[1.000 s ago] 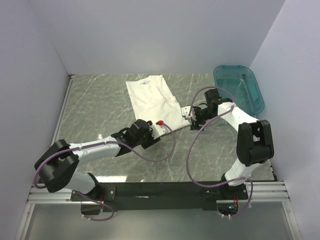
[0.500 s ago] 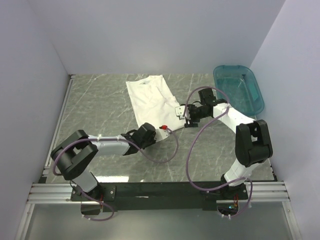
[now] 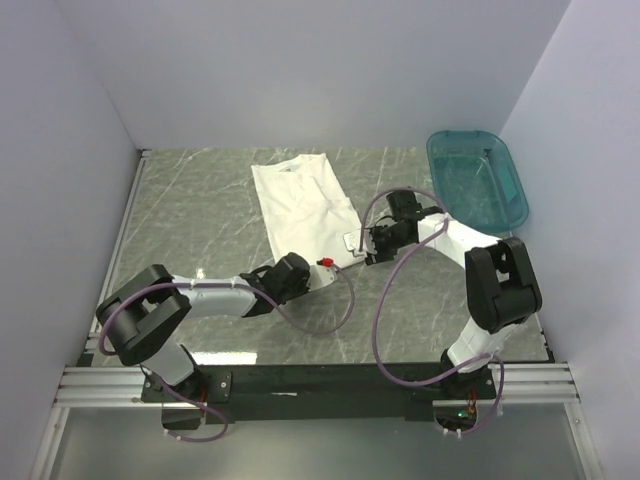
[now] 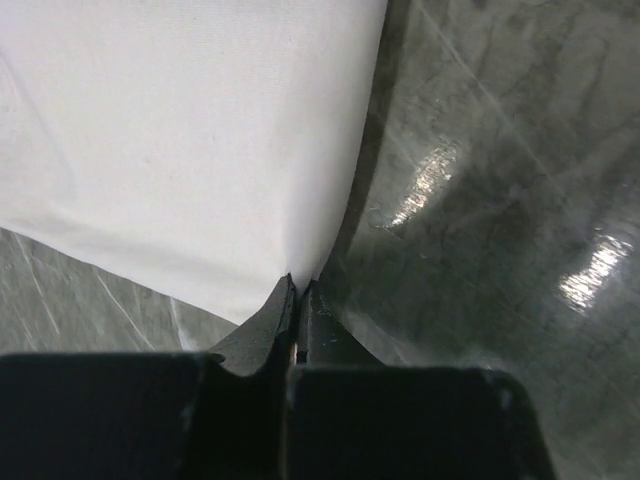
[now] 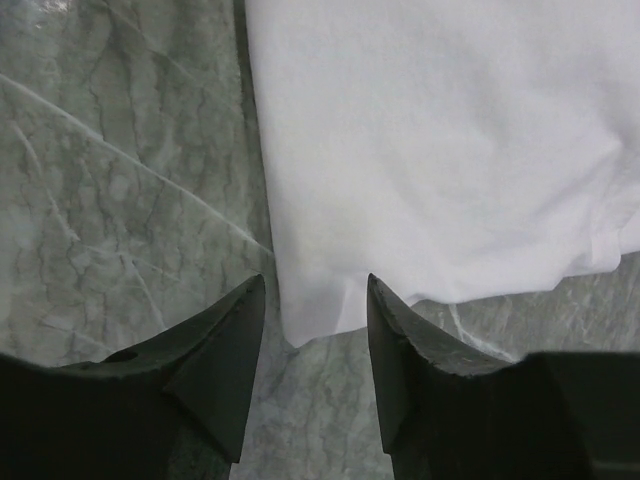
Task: Fold and stack the t-shirts
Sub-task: Fold the tshirt
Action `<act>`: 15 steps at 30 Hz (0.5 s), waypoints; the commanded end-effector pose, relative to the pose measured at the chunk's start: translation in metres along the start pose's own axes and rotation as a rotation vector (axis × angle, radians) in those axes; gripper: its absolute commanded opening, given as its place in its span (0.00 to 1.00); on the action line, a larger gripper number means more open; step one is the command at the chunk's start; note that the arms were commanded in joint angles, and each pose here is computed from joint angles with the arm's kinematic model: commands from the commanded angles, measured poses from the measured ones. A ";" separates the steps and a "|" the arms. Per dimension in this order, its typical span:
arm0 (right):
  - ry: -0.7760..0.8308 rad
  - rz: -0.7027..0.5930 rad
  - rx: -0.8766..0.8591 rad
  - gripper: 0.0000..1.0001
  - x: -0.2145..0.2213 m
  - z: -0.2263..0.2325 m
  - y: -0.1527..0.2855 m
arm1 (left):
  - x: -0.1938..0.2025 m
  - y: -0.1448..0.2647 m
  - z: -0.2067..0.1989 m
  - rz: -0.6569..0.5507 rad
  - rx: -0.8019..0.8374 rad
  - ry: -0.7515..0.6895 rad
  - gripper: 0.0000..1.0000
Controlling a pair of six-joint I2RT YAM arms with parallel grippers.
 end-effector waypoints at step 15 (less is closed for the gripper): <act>0.034 0.135 -0.055 0.53 0.002 0.002 -0.032 | -0.006 0.012 -0.008 -0.062 0.069 -0.003 0.01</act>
Point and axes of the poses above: each gripper's point midway between its finger pads, its own y axis back along the fingers, its own z axis along the line the jaws close on, x = y × z, the point moved 6 cm from there along y, back along the fingers, and after that the axes turned 11 degrees about y, right-handed, at the moved point
